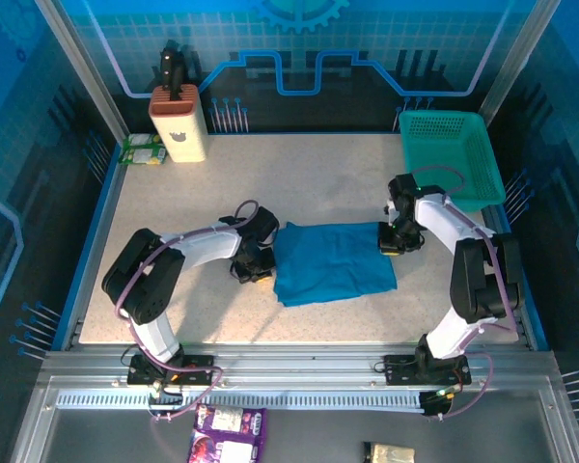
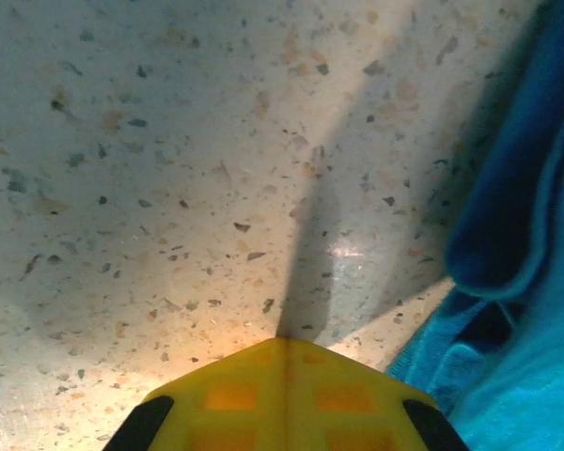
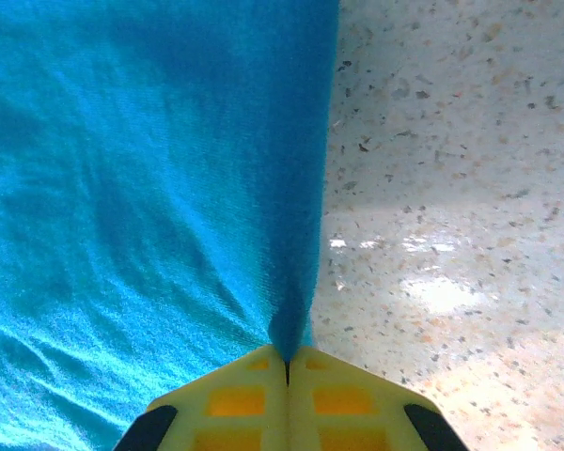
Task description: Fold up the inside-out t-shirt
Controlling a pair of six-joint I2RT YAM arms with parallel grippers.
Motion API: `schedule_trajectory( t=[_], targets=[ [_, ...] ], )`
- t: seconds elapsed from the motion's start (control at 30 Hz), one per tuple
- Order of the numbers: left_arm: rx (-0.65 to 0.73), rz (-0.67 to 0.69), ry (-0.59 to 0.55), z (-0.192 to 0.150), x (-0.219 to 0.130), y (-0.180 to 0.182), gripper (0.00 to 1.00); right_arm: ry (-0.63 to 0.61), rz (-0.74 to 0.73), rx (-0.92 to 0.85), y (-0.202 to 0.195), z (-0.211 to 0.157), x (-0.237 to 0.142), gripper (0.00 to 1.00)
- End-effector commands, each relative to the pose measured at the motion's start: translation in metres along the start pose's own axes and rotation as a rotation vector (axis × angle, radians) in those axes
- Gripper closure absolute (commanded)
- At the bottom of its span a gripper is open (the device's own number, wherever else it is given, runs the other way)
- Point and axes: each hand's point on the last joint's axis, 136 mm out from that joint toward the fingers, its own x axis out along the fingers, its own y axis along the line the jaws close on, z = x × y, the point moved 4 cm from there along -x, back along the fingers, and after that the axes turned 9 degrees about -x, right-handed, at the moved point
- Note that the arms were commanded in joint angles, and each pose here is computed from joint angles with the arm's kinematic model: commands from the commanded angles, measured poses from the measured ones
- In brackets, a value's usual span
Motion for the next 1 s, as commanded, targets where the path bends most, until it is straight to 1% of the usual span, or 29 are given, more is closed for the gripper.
schedule_trajectory(
  t=[0.0, 0.2, 0.4, 0.53, 0.67, 0.97],
  targets=[
    [0.008, -0.099, 0.041, 0.000, 0.009, -0.022, 1.00, -0.003, -0.088, -0.032, 0.001, -0.005, -0.024, 1.00],
    [0.027, -0.127, 0.058, 0.001, 0.015, -0.031, 1.00, -0.014, -0.107, -0.086, 0.029, -0.010, -0.044, 1.00],
    [0.036, -0.155, 0.076, 0.001, 0.020, -0.037, 1.00, -0.044, -0.045, -0.120, 0.073, -0.015, -0.062, 1.00],
    [0.037, -0.175, 0.089, 0.000, 0.023, -0.039, 1.00, -0.075, 0.030, -0.125, 0.107, -0.018, -0.072, 1.00],
    [0.038, -0.195, 0.096, -0.001, 0.026, -0.041, 1.00, -0.098, 0.120, -0.118, 0.139, -0.018, -0.073, 1.00],
    [0.038, -0.234, 0.123, -0.002, 0.033, -0.047, 1.00, -0.137, 0.338, -0.089, 0.212, -0.020, -0.056, 1.00]
  ],
)
